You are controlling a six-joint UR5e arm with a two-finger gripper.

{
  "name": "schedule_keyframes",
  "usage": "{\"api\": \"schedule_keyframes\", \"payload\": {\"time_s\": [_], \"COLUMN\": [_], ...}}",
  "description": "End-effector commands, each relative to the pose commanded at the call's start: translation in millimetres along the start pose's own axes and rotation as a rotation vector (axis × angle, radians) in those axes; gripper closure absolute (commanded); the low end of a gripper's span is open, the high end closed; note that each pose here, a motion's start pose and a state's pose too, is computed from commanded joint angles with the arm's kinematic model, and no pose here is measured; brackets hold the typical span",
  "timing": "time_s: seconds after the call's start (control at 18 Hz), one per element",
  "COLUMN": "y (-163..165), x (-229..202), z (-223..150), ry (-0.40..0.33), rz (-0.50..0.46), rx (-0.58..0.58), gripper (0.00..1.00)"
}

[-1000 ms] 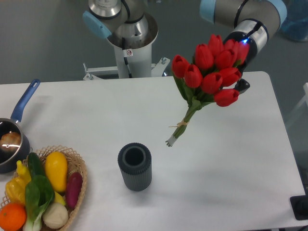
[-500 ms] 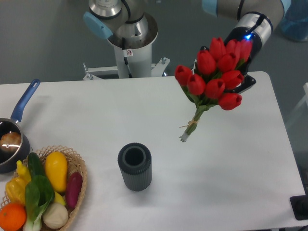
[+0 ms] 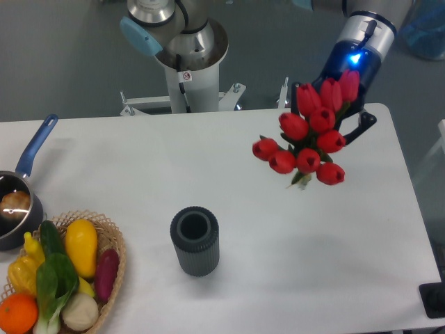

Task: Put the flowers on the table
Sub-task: 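Rotate the gripper to tilt the red tulip bouquet sideways, then lower the held tulip bouquet toward the table beside the grey vase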

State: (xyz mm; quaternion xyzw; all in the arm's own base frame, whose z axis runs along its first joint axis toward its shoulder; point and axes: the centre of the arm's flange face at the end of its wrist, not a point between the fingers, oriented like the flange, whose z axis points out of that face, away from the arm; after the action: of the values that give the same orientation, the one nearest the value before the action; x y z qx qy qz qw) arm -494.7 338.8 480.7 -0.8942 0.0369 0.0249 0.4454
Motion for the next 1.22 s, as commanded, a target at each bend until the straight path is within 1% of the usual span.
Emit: {"api": "schedule_keyframes", "payload": {"time_s": [0.17,0.28,0.39,0.5,0.61,0.67,0.78,0.83,1.0,1.22], "y": [-4.1,-6.0,0.1,5.2,18.0,26.0,35.3,41.5,50.2,61.6], "x": [8.3,14.0,16.0,20.1,23.0,23.8,22.7,23.2,26.2,29.5], "z": [15.1,37.5,54.4,64.9,73.4,77.8,79.1,79.8,79.6,81.1], "ry": [0.001,0.018,0.029,0.046,0.069,0.079,0.077,0.079,0.135,0.174], "rz": [0.044,0.07,0.076,0.073,0.065,0.077,0.118,0.123,0.142,0.152], "rx": [-0.09,-0.173,-0.243,-0.26,-0.273,-0.292,-0.359,-0.394,-0.427,-0.494], "gripper": [0.59,0.59,0.59,0.59,0.59,0.59,0.59,0.59,0.59,0.59]}}
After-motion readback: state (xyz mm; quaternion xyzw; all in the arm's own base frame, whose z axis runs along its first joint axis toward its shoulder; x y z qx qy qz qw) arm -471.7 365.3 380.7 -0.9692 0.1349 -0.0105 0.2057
